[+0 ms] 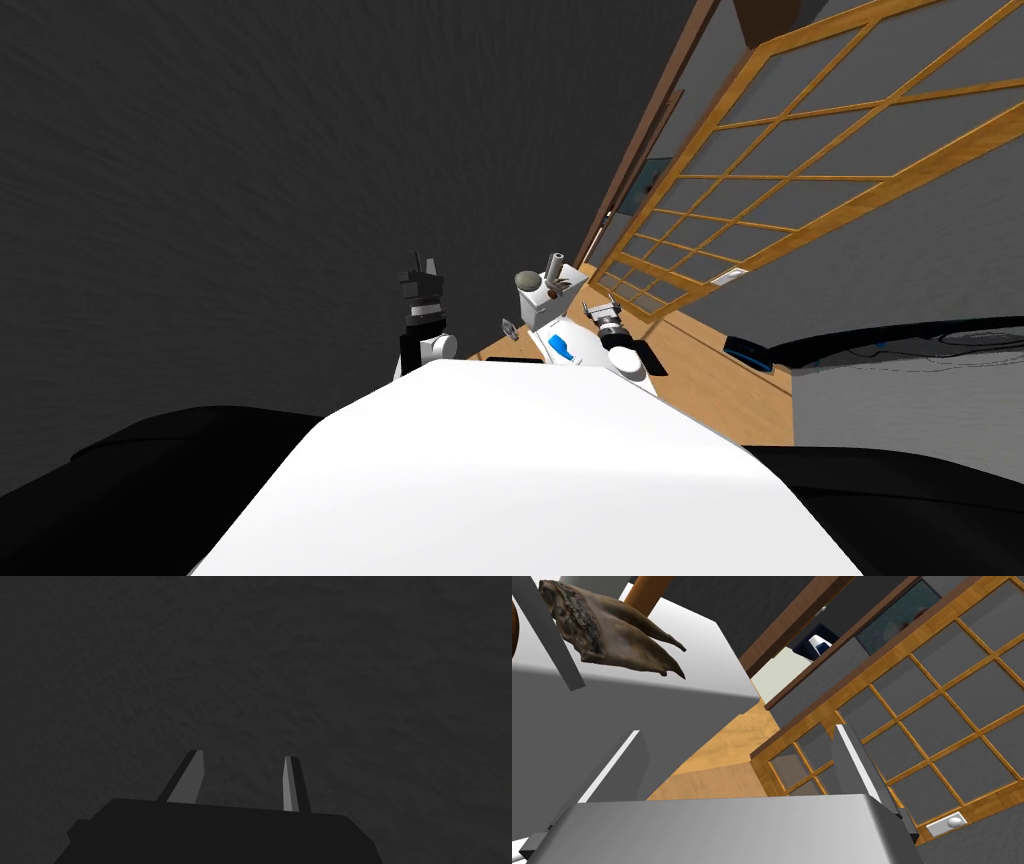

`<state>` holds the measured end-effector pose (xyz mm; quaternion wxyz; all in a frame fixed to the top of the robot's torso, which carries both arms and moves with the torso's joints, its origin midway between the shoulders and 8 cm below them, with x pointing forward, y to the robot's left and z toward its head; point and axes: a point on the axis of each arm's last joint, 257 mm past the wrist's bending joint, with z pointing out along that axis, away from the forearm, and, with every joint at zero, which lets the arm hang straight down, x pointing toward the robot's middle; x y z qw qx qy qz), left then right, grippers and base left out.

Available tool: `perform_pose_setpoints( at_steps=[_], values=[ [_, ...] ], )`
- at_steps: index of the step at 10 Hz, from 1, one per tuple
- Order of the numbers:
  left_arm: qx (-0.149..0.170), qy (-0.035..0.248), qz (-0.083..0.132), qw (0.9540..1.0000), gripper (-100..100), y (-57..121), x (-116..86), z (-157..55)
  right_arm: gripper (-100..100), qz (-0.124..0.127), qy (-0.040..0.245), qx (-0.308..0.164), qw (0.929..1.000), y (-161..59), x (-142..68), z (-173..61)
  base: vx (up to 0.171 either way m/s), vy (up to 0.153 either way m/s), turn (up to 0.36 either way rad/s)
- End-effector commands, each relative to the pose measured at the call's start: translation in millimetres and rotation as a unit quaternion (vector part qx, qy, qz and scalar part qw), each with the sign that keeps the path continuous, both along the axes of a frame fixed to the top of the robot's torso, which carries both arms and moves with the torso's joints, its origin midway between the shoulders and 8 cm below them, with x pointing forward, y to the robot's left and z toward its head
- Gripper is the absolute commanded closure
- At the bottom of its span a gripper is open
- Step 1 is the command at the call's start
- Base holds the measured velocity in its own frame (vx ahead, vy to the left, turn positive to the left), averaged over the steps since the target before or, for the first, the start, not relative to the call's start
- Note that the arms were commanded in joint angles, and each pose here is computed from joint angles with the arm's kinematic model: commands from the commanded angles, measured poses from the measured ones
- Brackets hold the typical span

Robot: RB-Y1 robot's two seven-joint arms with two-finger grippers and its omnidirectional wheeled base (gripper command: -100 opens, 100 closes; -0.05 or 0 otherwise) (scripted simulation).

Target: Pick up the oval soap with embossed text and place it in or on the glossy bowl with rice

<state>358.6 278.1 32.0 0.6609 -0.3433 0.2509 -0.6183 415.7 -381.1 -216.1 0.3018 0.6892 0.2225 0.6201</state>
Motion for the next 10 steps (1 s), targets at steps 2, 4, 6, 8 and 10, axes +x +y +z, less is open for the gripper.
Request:
perform_pose_setpoints(
  at_steps=[2,4,6,8,10],
  values=[
    [0.000,0.000,0.000,1.0000,0,0.0,0,0,-100,0.009,0.019,0.044,0.9988,1,-1,-19,0.014,-0.032,0.132],
    [0.000,0.000,0.000,1.0000,0,0.0,0,0,-100,0.016,0.033,0.084,0.9957,3,-3,-34,0.017,-0.028,0.129],
    [0.000,0.000,0.000,1.0000,0,0.0,0,0,-100,0.024,0.048,0.115,0.9919,5,-5,-49,0.009,-0.028,0.102],
    [0.000,0.000,0.000,1.0000,0,0.0,0,0,-100,0.031,0.062,0.145,0.9870,8,-8,-63,0.011,-0.010,0.082],
    [0.000,0.000,0.000,1.0000,0,0.0,0,0,-100,0.038,0.072,0.181,0.9801,12,-10,-74,0.011,-0.028,0.135]
  ],
)
